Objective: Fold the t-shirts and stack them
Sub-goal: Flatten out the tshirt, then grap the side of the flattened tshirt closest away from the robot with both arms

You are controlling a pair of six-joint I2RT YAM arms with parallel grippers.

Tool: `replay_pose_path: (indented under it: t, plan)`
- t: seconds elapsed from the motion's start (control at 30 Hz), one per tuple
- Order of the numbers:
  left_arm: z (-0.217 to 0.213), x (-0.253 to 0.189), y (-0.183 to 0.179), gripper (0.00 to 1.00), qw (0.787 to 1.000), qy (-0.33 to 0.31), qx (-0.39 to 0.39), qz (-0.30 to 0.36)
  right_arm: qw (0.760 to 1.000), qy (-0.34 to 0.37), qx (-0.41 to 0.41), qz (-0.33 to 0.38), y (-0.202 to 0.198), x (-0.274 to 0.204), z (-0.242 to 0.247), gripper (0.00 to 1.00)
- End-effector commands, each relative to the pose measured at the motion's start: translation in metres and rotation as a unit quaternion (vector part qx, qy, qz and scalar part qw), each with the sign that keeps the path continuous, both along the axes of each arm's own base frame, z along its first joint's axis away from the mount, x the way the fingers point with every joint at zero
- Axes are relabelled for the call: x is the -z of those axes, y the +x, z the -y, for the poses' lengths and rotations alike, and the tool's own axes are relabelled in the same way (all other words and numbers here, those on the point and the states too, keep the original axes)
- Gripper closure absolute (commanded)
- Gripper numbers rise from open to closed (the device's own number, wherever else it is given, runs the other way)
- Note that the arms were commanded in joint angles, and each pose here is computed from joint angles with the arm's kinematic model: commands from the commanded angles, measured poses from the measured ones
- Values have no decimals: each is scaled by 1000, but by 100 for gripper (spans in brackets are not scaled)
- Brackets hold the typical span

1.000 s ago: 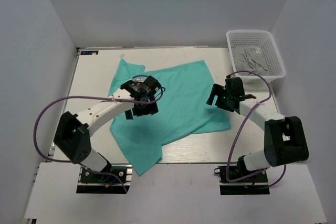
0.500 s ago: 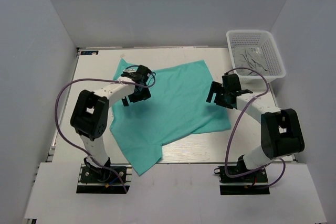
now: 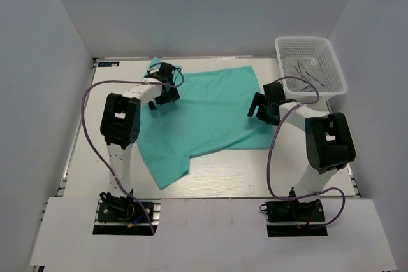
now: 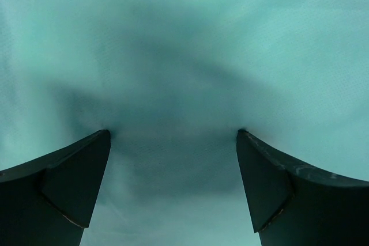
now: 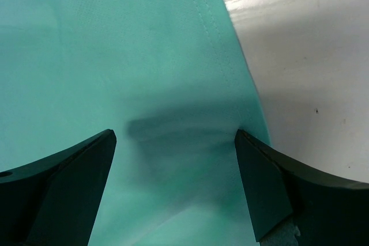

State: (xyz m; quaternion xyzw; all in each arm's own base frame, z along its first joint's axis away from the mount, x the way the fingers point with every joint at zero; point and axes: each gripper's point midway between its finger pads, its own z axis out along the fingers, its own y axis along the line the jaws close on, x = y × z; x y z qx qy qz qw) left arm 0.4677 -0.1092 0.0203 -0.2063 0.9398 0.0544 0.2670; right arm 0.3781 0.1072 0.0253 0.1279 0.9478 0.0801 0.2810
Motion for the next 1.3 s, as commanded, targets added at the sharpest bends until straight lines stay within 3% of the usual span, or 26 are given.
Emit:
replay_pose_path:
  t: [0.0, 0.1, 0.23, 0.3, 0.43, 0.6, 0.63, 0.67, 0.7, 0.77, 0.9, 1.0, 1.1, 1.2, 1.27]
  plan:
    - [14, 24, 21, 0, 998, 1, 68, -12, 997, -15, 58, -53, -13, 30, 12, 10]
    - [27, 10, 44, 0, 996, -15, 92, 16, 996, -22, 69, -44, -6, 24, 14, 10]
    - [31, -13, 61, 0, 994, -14, 101, 42, 1000, -22, 18, -9, 15, -2, 4, 10]
    - [30, -42, 66, 0, 993, -12, 97, 65, 999, -11, -27, 26, 23, -25, -7, 10]
    - [26, -106, 62, 0, 989, -14, 98, 109, 995, -15, -42, 89, 27, -72, -5, 10]
    - [16, -127, -9, 0, 994, -37, 58, 83, 993, 6, -33, 112, -4, -91, -3, 10]
    - [16, -103, -40, 0, 996, -43, 60, 42, 993, 10, -28, 114, -21, -89, 2, 10]
    - [18, -117, -63, 0, 994, -73, 62, 45, 993, 16, -23, 113, -27, -87, 2, 10]
    - [12, -85, -98, 0, 995, -84, 46, 8, 993, 20, -24, 118, -36, -86, 4, 10]
    - [19, -81, -127, 0, 990, -128, 61, 10, 992, 32, -26, 118, -48, -83, 4, 10]
    - [-17, -67, -214, 0, 993, -105, -3, -47, 992, 52, -17, 115, -70, -81, 5, 10]
    - [-20, -50, -272, 0, 987, -137, -2, -78, 989, 60, 7, 134, -76, -83, 11, 10]
    - [-17, -35, -301, 0, 981, -165, 2, -100, 989, 49, 28, 139, -80, -80, 20, 10]
    - [1, -19, -310, 0, 969, -209, 20, -128, 990, 43, 35, 132, -85, -74, 24, 10]
    - [1, -8, -312, 0, 969, -204, 16, -141, 990, 38, 39, 127, -86, -72, 26, 10]
